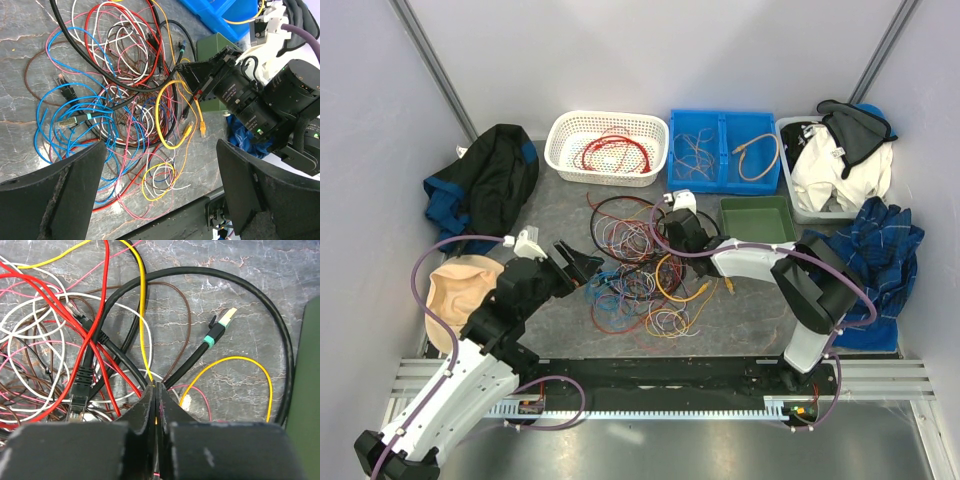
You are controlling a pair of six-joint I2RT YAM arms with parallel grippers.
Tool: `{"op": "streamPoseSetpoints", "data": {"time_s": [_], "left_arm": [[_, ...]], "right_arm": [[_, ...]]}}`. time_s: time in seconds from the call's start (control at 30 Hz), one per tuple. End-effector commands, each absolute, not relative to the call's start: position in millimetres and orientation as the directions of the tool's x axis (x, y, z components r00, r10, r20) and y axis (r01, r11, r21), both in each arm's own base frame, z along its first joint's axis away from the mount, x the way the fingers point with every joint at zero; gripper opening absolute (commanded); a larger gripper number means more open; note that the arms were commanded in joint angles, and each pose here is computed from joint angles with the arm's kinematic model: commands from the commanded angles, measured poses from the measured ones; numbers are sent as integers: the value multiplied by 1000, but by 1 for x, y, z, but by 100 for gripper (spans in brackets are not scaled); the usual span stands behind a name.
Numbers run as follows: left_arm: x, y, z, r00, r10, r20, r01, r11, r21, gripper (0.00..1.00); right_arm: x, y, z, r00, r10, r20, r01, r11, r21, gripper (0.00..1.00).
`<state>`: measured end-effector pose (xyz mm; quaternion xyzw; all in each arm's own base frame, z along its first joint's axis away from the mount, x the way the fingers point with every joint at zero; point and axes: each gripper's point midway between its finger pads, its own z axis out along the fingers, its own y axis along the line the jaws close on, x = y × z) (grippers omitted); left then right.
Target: Untangle the cables
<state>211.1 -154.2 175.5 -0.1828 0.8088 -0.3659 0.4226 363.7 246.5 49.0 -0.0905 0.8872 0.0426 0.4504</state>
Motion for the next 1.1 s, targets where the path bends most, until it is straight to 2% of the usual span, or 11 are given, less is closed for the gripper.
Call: {"op": "streamPoseSetpoints", "data": {"time_s": [0.0, 0.2, 0.23, 0.37, 0.4, 0.43, 0.53, 0.7, 0.87, 0.97, 1.07], "left_arm": [[215, -156, 184, -560, -625, -544, 16, 648, -762, 98], [217, -158, 182, -568, -621, -539, 12, 649, -761, 98], [218, -159, 181, -570, -622, -538, 12, 648, -762, 98], [218, -162, 177, -582, -620, -526, 9, 642, -766, 98], [218, -163, 176, -587, -618, -524, 7, 643, -766, 98], [218, -162, 176, -586, -620, -522, 5, 642, -767, 98], [216, -163, 174, -591, -624, -512, 2, 633, -774, 98], [213, -162, 176, -585, -629, -512, 10, 626, -780, 97], [212, -159, 176, -579, -628, -519, 10, 632, -775, 97], [212, -159, 176, -577, -627, -522, 10, 634, -773, 97], [213, -159, 174, -580, -624, -524, 6, 640, -769, 97]], "right_arm": [[370, 248, 85, -517, -64, -854, -179, 983, 35, 0], [360, 245, 134, -449, 4, -894, -199, 974, 105, 1], [360, 247, 138, -446, 4, -895, -205, 973, 106, 8], [367, 251, 132, -457, -45, -888, -218, 974, 63, 22], [369, 254, 128, -462, -53, -885, -222, 973, 57, 34], [374, 259, 132, -460, -57, -886, -226, 973, 54, 39], [386, 269, 116, -491, -86, -867, -229, 973, 33, 48], [397, 281, 88, -532, -103, -841, -220, 975, 20, 50], [405, 276, 69, -560, -116, -821, -181, 983, -15, 45], [407, 269, 55, -587, -122, -800, -163, 986, -30, 38], [406, 262, 50, -596, -110, -795, -144, 989, -28, 24]]}}
